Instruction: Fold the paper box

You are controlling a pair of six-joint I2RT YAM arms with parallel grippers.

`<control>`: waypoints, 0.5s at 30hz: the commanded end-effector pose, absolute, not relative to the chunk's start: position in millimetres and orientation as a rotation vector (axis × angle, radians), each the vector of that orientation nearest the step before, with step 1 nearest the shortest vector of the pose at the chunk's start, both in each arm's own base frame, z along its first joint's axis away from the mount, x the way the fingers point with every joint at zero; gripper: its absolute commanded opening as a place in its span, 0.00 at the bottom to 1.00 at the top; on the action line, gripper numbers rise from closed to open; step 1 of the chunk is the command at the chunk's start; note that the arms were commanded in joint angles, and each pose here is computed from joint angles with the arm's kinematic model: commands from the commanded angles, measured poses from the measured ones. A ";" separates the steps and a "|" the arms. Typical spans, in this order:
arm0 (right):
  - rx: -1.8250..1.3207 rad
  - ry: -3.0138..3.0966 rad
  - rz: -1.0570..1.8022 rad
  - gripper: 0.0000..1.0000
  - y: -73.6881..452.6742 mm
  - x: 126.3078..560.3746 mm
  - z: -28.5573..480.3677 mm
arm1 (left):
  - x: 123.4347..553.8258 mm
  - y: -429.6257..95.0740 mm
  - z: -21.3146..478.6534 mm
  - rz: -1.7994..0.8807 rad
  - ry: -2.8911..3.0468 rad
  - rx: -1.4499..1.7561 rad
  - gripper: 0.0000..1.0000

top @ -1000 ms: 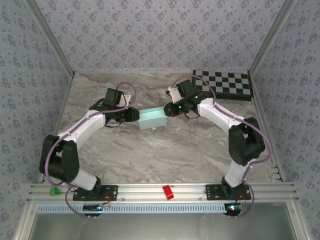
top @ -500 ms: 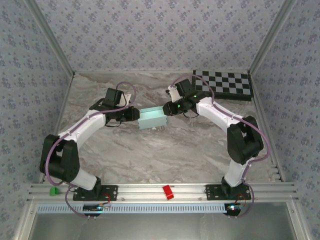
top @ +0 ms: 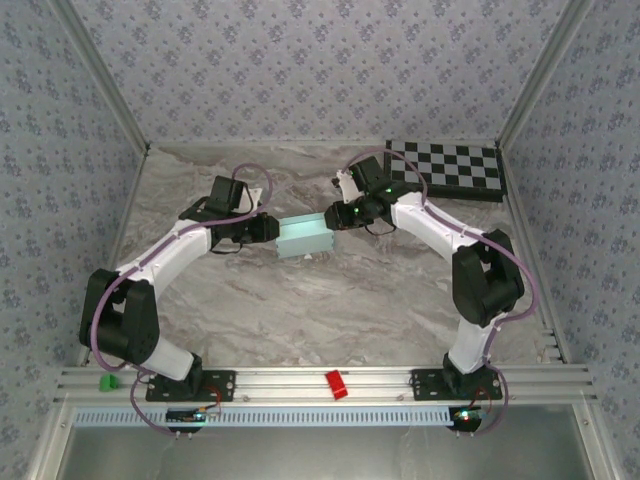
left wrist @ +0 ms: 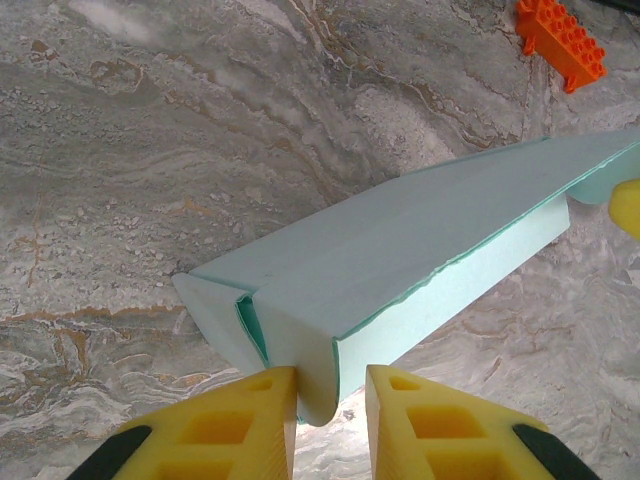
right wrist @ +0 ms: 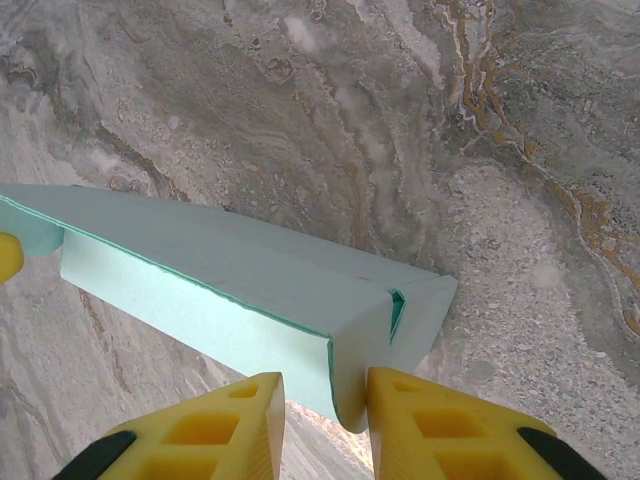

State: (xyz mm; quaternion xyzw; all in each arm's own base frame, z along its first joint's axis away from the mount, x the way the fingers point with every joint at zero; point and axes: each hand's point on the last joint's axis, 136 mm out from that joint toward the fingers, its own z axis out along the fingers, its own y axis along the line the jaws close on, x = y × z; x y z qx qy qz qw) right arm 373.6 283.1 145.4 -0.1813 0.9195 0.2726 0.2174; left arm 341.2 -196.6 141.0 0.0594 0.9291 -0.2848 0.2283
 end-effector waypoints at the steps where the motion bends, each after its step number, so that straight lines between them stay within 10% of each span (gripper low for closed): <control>1: -0.501 2.562 0.809 0.30 292.0 370.2 150.7 | 346.5 -201.2 147.7 -0.822 2.536 0.170 0.24; 15: -0.480 2.563 0.870 0.32 297.4 368.5 155.9 | 347.4 -201.5 148.8 -0.825 2.532 0.165 0.25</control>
